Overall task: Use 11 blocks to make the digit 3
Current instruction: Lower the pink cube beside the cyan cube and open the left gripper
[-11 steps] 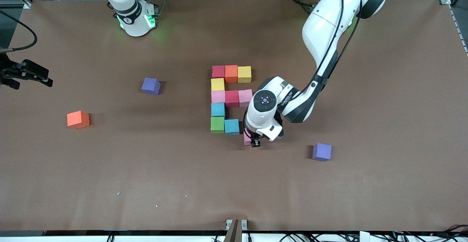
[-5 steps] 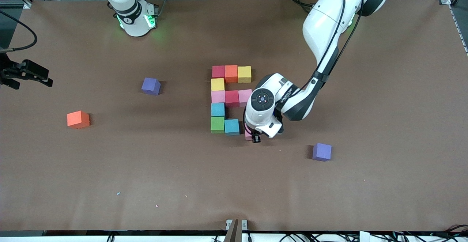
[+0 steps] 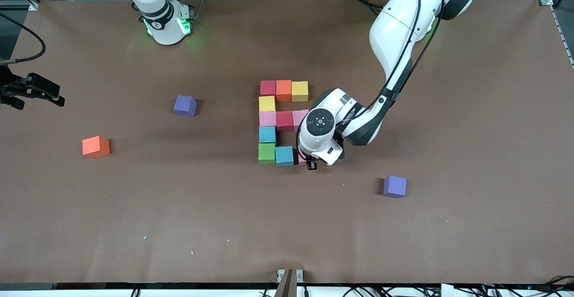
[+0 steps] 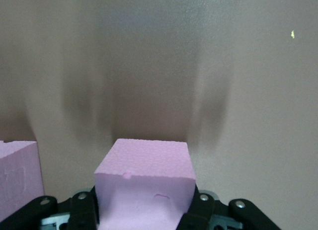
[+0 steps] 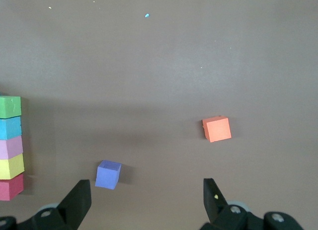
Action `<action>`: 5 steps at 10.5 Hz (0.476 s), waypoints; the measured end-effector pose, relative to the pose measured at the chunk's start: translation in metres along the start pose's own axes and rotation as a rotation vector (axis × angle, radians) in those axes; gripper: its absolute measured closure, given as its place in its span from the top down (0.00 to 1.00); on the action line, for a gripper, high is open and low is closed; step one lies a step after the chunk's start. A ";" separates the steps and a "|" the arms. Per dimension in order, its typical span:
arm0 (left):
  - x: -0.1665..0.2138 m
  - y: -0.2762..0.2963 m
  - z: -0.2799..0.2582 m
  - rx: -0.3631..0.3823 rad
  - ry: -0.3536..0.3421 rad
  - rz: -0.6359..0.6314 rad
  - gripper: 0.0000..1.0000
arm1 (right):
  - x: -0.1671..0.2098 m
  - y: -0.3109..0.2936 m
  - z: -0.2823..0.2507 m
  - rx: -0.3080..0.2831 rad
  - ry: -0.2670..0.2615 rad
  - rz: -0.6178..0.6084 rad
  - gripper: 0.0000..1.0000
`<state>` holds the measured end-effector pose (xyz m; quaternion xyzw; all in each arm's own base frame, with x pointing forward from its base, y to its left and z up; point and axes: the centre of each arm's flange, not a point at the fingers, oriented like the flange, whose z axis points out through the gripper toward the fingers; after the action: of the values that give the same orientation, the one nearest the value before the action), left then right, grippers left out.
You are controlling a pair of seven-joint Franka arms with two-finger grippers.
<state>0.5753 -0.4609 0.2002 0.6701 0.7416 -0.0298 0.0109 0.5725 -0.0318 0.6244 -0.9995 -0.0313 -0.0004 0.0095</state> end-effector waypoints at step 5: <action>-0.006 0.000 -0.003 -0.031 -0.039 0.004 0.59 | 0.000 0.000 0.000 -0.002 0.002 0.000 1.00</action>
<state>0.5763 -0.4662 0.2033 0.6707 0.7402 -0.0313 0.0356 0.5727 -0.0320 0.6246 -0.9995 -0.0313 -0.0014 0.0086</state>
